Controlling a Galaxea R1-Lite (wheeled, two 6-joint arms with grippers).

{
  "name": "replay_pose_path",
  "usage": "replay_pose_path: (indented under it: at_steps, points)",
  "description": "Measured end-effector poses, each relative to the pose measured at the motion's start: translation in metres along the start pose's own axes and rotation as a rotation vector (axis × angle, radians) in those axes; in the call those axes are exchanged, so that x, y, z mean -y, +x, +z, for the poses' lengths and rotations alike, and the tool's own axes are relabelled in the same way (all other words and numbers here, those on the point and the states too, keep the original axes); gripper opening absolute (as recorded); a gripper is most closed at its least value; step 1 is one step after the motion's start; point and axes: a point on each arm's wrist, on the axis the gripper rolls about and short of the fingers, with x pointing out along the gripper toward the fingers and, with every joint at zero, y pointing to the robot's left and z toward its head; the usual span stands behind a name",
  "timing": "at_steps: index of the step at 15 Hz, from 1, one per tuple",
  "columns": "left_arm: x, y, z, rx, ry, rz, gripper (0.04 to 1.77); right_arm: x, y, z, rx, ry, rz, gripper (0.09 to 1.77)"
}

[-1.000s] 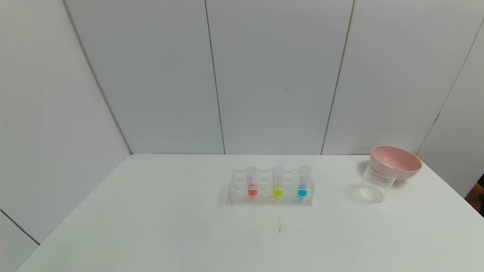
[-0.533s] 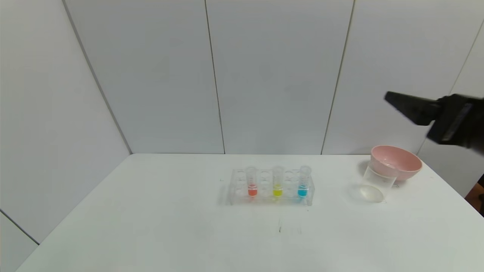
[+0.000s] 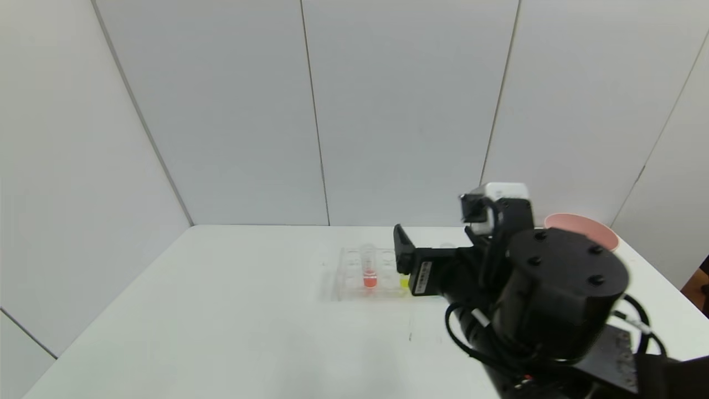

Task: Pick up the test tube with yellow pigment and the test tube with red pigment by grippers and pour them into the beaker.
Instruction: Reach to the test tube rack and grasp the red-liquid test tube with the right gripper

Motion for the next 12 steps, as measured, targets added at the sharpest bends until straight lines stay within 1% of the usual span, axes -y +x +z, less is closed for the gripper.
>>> replay_pose_path:
  at_steps: [3, 5, 6, 8, 10, 12]
  points:
    - [0.0, 0.0, 0.0, 0.0, 0.0, 0.0, 1.76, -0.025, 0.012, -0.047, -0.041, -0.057, -0.034, 1.71]
    - [0.0, 0.0, 0.0, 0.0, 0.0, 0.0, 1.76, -0.042, 0.022, -0.069, -0.046, -0.074, -0.058, 1.71]
    - [0.0, 0.0, 0.0, 0.0, 0.0, 0.0, 1.76, -0.051, 0.027, -0.077, -0.042, -0.075, -0.073, 1.71]
    - [0.0, 0.0, 0.0, 0.0, 0.0, 0.0, 1.76, -0.062, 0.036, -0.092, -0.043, -0.078, -0.081, 1.71]
    - [0.0, 0.0, 0.0, 0.0, 0.0, 0.001, 1.76, -0.068, 0.046, -0.103, -0.045, -0.079, -0.086, 1.71]
    - [0.0, 0.0, 0.0, 0.0, 0.0, 0.0, 1.76, -0.071, 0.057, -0.11, -0.046, -0.076, -0.078, 1.71]
